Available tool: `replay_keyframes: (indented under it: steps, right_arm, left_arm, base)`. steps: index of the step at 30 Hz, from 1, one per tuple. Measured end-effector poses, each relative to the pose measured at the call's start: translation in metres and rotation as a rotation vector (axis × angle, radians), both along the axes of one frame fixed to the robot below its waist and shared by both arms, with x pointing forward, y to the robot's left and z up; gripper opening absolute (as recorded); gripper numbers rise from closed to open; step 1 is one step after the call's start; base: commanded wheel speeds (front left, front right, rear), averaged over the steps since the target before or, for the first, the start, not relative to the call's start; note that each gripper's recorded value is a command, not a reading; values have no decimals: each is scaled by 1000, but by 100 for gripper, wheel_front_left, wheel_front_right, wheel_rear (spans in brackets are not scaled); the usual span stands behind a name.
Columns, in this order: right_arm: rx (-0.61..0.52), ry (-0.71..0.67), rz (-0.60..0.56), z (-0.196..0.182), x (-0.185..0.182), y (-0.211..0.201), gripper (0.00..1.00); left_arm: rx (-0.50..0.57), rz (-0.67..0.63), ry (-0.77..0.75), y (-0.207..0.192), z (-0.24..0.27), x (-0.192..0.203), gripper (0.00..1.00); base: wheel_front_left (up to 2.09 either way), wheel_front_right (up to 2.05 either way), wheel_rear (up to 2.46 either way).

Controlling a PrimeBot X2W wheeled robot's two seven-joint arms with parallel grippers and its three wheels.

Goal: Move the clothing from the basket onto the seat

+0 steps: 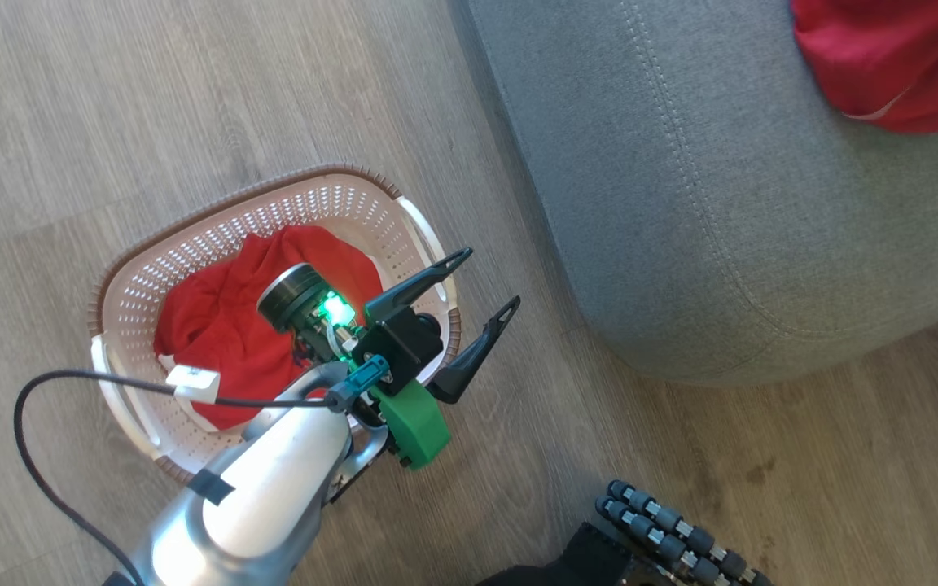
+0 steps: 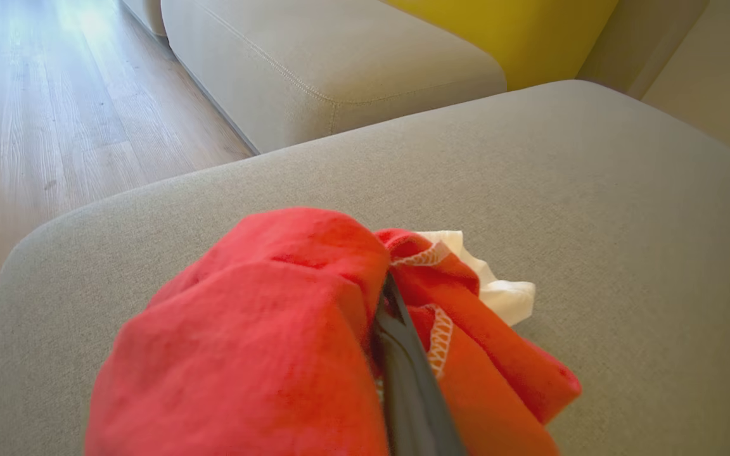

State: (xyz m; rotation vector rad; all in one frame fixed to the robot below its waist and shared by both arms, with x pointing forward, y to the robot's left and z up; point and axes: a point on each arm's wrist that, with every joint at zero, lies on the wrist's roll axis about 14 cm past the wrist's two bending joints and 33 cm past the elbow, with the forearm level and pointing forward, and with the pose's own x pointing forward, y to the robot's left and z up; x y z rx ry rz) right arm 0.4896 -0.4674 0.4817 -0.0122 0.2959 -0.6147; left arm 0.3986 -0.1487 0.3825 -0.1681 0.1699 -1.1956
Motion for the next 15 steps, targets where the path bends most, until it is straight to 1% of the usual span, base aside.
replay_keyframes:
  steps: [3,4,5,6,7,9,15]
  right_arm:
    - [24,36,5,-11,0,4,0]
    - [28,42,6,-12,1,5,9]
    - [27,46,7,-12,1,5,43]
    - [25,46,10,-12,1,5,82]
    - [33,34,4,-11,1,5,100]
    - [57,4,-13,-6,1,4,100]
    - [46,-21,-2,16,-3,3,100]
  left_arm:
    - [2,5,2,2,-1,1,100]
    - [3,9,1,2,-1,3,100]
    - [3,12,-2,3,0,4,100]
    - [2,15,-6,3,1,6,100]
    - [0,18,-12,3,2,7,100]
    - [-1,21,-20,3,5,9,100]
    - [-15,9,-51,-4,24,2,100]
  base:
    - [0,0,0]
    - [0,0,0]
    - [0,0,0]
    - [0,0,0]
    - [0,0,0]
    - [0,0,0]
    - [0,0,0]
